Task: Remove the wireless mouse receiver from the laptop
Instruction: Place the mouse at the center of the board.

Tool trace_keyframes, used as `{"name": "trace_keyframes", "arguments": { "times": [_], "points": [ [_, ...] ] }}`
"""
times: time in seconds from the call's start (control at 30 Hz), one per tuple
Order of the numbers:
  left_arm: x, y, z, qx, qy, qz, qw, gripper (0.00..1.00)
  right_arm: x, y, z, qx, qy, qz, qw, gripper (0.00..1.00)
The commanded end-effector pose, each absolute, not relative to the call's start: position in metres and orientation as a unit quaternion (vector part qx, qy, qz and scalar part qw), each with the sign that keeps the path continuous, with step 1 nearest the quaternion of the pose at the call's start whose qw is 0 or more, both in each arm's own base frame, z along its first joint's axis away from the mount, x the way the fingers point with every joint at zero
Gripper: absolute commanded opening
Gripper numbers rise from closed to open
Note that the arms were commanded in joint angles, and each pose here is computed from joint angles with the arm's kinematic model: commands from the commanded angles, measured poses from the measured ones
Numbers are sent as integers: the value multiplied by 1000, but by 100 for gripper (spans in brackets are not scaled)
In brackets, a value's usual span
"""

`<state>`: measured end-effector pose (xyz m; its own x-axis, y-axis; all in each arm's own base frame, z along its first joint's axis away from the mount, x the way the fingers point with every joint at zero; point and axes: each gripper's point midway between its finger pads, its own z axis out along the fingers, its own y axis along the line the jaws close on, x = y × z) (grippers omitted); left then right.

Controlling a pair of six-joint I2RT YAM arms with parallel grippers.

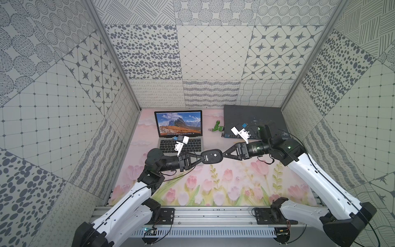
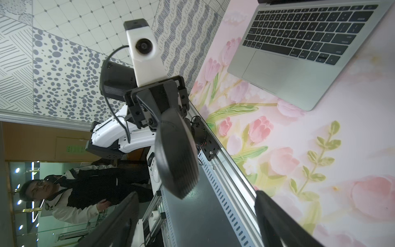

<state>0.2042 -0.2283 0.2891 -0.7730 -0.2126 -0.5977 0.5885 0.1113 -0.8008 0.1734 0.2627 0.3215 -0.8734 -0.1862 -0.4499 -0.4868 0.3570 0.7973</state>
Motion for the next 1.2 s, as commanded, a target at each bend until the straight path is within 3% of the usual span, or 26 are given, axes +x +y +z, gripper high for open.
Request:
{"name": "trace_keyframes", "arguments": {
  "times": [0.0, 0.17, 0.37, 0.57, 1.17],
  "points": [
    [215, -237, 300, 222, 646, -626, 376, 0, 164, 265, 351, -228, 780, 563, 152, 88],
    [212, -246, 308, 266, 610, -647, 372, 0, 164, 265, 352, -232, 778, 562, 158, 89],
    [212, -250, 303, 251, 613, -663, 348, 0, 175, 255, 332, -249, 793, 510, 221, 89],
    [212, -255, 294, 234, 615, -683, 318, 0, 179, 265, 320, -271, 793, 500, 221, 88],
    [207, -256, 288, 218, 608, -704, 295, 0, 180, 289, 302, -317, 788, 479, 222, 54]
  ]
}}
